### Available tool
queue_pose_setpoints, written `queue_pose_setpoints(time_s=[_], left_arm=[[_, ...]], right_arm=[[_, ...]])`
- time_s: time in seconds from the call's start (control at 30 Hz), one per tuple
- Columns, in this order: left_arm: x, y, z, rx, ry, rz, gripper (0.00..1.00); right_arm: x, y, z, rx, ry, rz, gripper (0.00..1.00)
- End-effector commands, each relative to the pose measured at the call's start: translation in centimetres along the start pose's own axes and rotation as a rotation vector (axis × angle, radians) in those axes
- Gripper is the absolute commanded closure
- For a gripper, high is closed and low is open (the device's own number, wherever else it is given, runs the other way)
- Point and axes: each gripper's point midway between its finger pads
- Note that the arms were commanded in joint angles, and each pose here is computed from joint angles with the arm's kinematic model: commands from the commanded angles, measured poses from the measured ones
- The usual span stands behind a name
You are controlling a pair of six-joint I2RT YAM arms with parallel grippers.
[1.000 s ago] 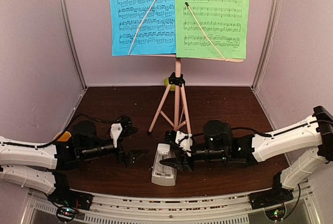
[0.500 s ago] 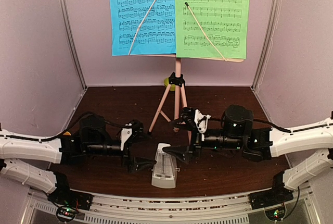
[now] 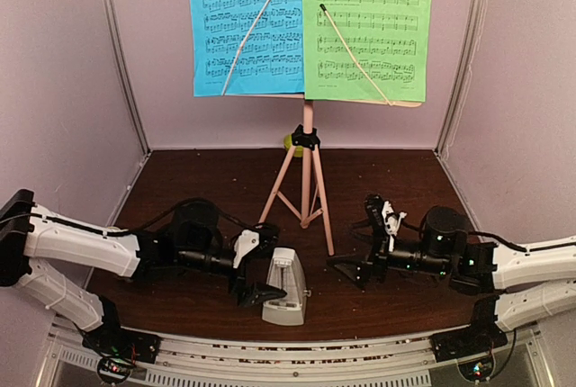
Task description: Set up the instrument practice props
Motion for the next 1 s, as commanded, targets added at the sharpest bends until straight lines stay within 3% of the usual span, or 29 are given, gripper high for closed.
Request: queue_pose_setpoints(time_s=[0.0,0.47,0.77,0.97], left_arm=[[-1.0,2.7,-0.1,-0.066,-0.042,-0.090,0.02],[-3.5,1.4,-1.5,-0.113,-0.167,-0.166,0.13],[-2.5,2.3,-1.5,-0.144,-0.150,-0.180,0.46],[0.3,5.5,-1.2,-0.254,-0.066,-0.221,0.56]], right_arm=[[0.6,-1.8,-1.5,-0.078,-0.048,0.011,0.00],[0.0,-4.6,-1.6,-0.114,-0.013,0.050,0.08],[-0.1,-5.5,-2.1,-0.134,-0.037,0.077,0.12],[-1.1,-6.5,-2.4,-0.169,-0.042,0.113,0.27]])
Point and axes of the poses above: each gripper's point midway between its finger pads, its own x axis back along the fingers, its own z axis along the line the jaws close on, y = z × x, and after that the axes turned 4 degrees about -x, right-handed
